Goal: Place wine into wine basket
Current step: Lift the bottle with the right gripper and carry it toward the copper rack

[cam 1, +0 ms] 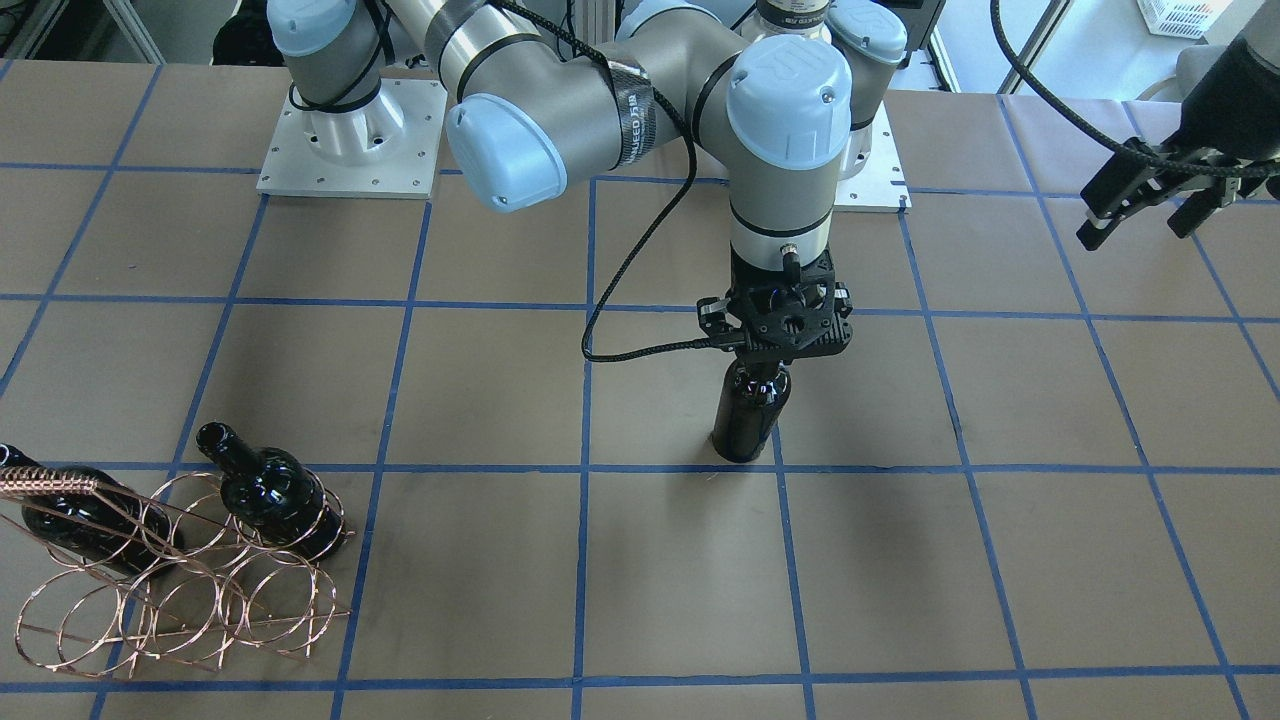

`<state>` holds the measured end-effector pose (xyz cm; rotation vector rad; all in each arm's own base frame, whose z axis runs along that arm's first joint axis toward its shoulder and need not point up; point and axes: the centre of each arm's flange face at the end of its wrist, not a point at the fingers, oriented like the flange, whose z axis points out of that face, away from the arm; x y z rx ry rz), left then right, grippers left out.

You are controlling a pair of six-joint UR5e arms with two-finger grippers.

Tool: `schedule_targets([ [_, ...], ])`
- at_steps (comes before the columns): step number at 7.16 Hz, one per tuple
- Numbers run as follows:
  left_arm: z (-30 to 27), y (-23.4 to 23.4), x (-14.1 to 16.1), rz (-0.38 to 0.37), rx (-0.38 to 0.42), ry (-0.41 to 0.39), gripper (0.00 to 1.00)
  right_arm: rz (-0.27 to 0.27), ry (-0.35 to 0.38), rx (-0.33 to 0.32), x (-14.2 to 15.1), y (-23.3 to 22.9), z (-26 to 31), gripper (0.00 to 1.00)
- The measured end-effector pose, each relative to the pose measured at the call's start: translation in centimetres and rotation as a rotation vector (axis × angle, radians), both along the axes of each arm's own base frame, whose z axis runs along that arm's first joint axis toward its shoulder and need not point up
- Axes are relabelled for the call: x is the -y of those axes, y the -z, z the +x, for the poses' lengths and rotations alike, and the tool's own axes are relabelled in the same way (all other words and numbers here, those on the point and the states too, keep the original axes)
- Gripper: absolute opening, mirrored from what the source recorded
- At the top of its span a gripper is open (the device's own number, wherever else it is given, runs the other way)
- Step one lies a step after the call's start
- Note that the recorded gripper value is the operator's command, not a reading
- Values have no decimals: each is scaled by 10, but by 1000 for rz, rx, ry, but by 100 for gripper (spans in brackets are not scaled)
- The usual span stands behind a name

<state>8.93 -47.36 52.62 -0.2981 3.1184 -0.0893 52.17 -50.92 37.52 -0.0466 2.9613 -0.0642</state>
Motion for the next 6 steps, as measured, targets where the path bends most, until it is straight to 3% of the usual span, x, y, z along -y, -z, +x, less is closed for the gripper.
schedule_targets([
  [3, 0, 0, 0, -1, -1, 0, 100, -5, -26, -22, -4, -26, -17, 0],
  [6, 0, 0, 0, -1, -1, -5, 100, 19, -88, -88, -14, -97, -99, 0],
])
